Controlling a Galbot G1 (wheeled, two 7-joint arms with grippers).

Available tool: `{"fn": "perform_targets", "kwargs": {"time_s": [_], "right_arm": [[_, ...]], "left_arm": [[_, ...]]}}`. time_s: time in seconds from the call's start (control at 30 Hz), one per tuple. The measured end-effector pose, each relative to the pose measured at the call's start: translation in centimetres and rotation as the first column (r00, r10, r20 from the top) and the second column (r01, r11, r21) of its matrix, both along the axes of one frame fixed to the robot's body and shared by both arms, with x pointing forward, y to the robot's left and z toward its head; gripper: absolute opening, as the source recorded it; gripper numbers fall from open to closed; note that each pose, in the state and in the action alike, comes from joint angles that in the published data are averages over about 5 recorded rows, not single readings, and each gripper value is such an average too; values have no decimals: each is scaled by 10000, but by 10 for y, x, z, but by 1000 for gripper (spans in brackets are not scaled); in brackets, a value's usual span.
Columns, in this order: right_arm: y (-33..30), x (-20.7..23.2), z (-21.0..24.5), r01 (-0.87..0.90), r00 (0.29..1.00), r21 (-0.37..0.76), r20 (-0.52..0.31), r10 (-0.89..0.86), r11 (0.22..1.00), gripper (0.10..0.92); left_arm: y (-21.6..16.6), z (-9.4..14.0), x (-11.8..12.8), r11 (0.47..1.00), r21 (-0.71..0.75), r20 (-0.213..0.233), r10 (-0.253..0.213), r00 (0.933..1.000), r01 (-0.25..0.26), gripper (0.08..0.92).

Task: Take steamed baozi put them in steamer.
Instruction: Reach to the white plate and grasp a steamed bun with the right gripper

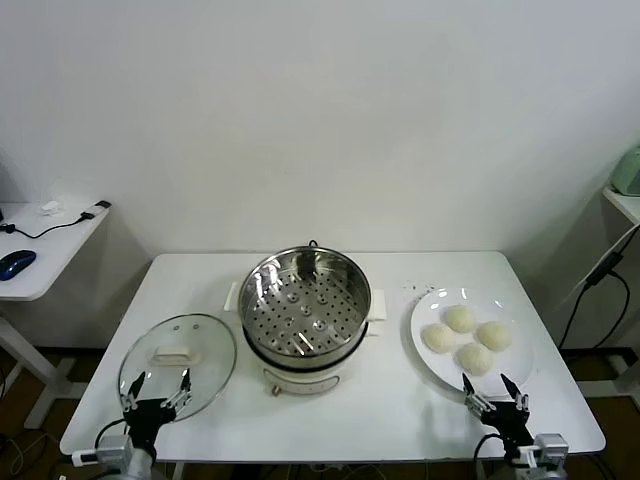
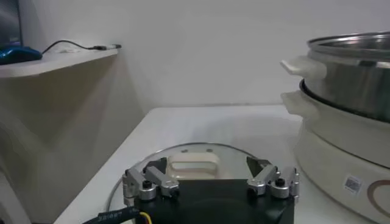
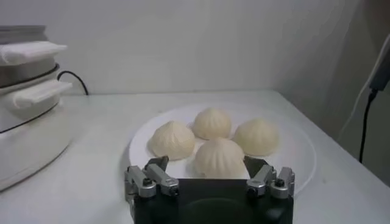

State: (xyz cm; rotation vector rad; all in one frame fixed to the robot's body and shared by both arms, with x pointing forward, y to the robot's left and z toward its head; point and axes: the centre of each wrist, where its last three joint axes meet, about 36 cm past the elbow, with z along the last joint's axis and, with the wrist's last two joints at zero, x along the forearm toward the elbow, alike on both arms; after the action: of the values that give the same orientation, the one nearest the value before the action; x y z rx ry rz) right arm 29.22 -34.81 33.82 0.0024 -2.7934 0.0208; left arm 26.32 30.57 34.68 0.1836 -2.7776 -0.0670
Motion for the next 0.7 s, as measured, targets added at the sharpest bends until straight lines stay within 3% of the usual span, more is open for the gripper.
{"fn": "perform_targets", "kwargs": {"time_s": [0.17,0.43,0.57,0.7], "right_arm": [[-8,33,21,-204,9992,-490,328,220,9986,823],[-27,129,76,-1775,9805,-2253,425,1917,9580,823],[-35,178,105,-3337,9380,-3407,-266,3457,8790,823],[-45,218,132,-5017,8597,-4394,-1574,4860,7452,823]], "left_arm": [[0,1,0,10000,19,10,-62,10000,62,823],[1,4,4,9999,45,115,-155,9998,155,823],[0,4,5,9998,42,161,-199,9997,198,823],[-1,4,4,9997,41,208,-236,9995,235,823]]}}
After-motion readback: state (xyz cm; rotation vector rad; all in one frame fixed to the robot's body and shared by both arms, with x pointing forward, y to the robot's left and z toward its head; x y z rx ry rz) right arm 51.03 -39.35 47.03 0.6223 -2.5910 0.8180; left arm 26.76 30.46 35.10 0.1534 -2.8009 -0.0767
